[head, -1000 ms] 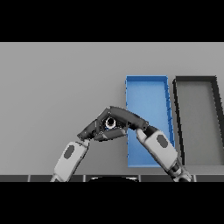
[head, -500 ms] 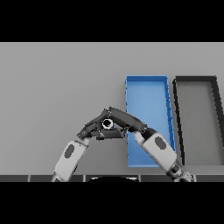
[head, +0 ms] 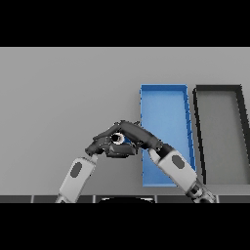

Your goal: Pick up the blue pipe and place it into the blue bin.

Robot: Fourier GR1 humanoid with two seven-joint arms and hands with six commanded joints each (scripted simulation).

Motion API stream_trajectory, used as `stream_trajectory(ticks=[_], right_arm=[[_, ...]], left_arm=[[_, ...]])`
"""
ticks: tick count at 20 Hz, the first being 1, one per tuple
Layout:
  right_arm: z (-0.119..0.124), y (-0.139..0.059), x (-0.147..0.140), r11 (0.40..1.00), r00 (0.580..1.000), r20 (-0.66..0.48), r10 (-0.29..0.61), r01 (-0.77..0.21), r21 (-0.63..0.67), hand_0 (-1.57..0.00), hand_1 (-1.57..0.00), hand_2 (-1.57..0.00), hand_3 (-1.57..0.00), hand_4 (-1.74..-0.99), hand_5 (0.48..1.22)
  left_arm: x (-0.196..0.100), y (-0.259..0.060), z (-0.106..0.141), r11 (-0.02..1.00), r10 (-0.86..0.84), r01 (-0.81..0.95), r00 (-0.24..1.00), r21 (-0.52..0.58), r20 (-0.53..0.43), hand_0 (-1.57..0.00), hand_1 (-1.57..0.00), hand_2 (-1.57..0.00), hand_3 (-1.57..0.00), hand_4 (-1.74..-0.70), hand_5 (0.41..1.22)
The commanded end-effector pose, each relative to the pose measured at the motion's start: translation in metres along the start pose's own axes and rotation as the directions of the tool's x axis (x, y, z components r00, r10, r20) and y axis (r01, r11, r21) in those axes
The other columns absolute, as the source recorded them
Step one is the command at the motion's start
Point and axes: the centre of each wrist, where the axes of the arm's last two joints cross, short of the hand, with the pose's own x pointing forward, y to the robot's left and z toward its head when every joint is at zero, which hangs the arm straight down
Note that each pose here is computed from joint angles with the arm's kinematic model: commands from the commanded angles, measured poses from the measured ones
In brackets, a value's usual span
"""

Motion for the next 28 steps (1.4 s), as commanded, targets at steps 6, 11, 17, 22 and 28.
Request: stream_trajectory(ticks=[6, 11, 17, 22, 28], right_arm=[[0.000, -0.002, -0.002, 0.999, 0.998, 0.039, -0.046, 0.046, -0.003, -1.57, -1.57, -1.57, -1.57, -1.741, 1.220], [-0.003, -0.020, 0.024, 0.980, 0.977, 0.078, -0.196, 0.198, -0.018, -1.57, -1.57, -1.57, -1.57, -1.741, 1.221], [-0.014, -0.072, 0.083, 0.973, 0.953, 0.205, -0.223, 0.229, -0.003, -1.57, -1.57, -1.57, -1.57, -1.741, 1.221], [-0.006, -0.129, 0.116, 0.946, 0.970, 0.225, -0.095, 0.158, -0.282, -1.57, -1.57, -1.57, -1.57, -1.741, 1.221], [0.033, -0.182, 0.083, 0.855, 0.993, 0.066, -0.096, 0.117, -0.505, -1.57, -1.57, -1.57, -1.57, -1.741, 1.221]], left_arm=[[-0.009, 0.001, 0.003, 1.000, 0.010, -0.010, 0.999, 0.006, -0.034, -0.05, -0.05, -0.04, -0.04, -0.95, 0.513], [-0.013, -0.001, 0.001, 1.000, 0.007, -0.006, 0.998, 0.014, -0.067, -0.02, -0.01, -0.01, -0.01, -0.91, 0.470], [-0.012, 0.000, 0.001, 1.000, 0.013, -0.013, 0.997, -0.001, -0.077, 0.00, 0.00, 0.00, 0.00, -0.91, 0.437], [-0.009, 0.002, 0.002, 1.000, -0.003, 0.004, 0.996, 0.008, -0.089, 0.00, 0.00, 0.00, 0.00, -0.89, 0.428], [-0.010, 0.004, 0.004, 0.999, -0.028, 0.029, 0.996, 0.012, -0.081, 0.00, 0.00, 0.00, 0.00, -0.88, 0.412]])
